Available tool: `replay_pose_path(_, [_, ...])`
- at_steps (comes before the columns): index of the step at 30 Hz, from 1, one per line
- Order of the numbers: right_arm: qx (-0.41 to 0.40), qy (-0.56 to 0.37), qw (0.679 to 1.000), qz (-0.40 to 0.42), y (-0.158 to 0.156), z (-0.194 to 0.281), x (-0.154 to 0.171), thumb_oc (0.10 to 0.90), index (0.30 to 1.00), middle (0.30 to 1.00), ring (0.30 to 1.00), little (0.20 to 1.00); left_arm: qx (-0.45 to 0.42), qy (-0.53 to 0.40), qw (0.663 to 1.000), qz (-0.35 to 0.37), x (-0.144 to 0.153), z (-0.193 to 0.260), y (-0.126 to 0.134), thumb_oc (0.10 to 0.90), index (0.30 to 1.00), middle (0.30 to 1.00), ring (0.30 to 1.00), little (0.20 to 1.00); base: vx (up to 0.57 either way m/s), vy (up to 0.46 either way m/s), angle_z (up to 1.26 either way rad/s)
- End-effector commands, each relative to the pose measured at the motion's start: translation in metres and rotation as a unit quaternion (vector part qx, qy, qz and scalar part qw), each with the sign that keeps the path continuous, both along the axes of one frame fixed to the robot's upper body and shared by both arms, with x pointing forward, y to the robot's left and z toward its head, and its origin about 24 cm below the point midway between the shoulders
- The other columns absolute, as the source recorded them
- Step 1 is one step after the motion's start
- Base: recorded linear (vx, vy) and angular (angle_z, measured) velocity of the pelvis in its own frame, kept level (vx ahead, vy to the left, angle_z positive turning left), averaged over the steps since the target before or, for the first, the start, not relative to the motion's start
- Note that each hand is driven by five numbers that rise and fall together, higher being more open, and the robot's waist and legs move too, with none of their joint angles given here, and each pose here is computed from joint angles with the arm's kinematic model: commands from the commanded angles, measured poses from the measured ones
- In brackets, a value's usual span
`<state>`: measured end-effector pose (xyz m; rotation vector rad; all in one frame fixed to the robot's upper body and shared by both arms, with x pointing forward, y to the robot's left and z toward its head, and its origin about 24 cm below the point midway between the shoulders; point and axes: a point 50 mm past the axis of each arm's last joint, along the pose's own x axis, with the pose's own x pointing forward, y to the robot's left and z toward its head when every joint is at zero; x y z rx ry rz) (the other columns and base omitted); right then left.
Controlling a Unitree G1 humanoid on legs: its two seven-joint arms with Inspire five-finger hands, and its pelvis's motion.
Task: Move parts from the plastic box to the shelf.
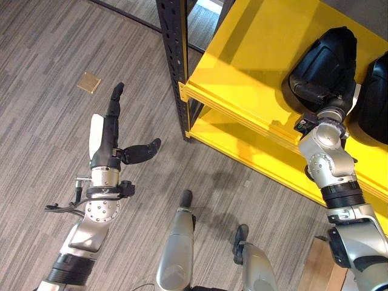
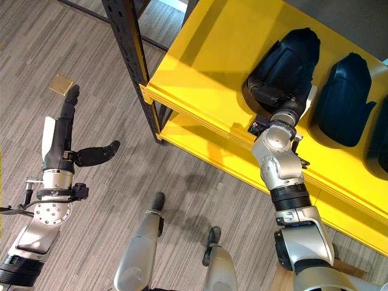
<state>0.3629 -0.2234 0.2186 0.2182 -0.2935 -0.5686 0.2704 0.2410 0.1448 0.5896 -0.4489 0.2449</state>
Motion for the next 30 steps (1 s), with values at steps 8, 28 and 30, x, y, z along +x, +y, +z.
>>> replay_pose_path(8, [0.026,-0.107,0.993,-0.053,-0.020,0.042,-0.009,0.900,1.000,1.000,1.000,1.000,0.018,-0.108,0.994,-0.019,-0.007,0.039,0.000,0.900,1.000,1.000,1.000,1.000,0.00,0.000,0.00])
replay_pose_path(28, [-0.127,-0.062,0.990,-0.015,-0.009,0.057,0.003,0.900,1.000,1.000,1.000,1.000,0.024,-0.106,0.994,-0.019,-0.008,0.039,0.005,0.900,1.000,1.000,1.000,1.000,0.01,-0.006,0.01])
replay_pose_path(30, [-0.153,-0.054,0.987,-0.022,-0.010,0.062,0.004,0.900,1.000,1.000,1.000,1.000,0.029,-0.107,0.994,-0.020,-0.009,0.039,0.006,0.900,1.000,1.000,1.000,1.000,0.01,-0.017,0.01])
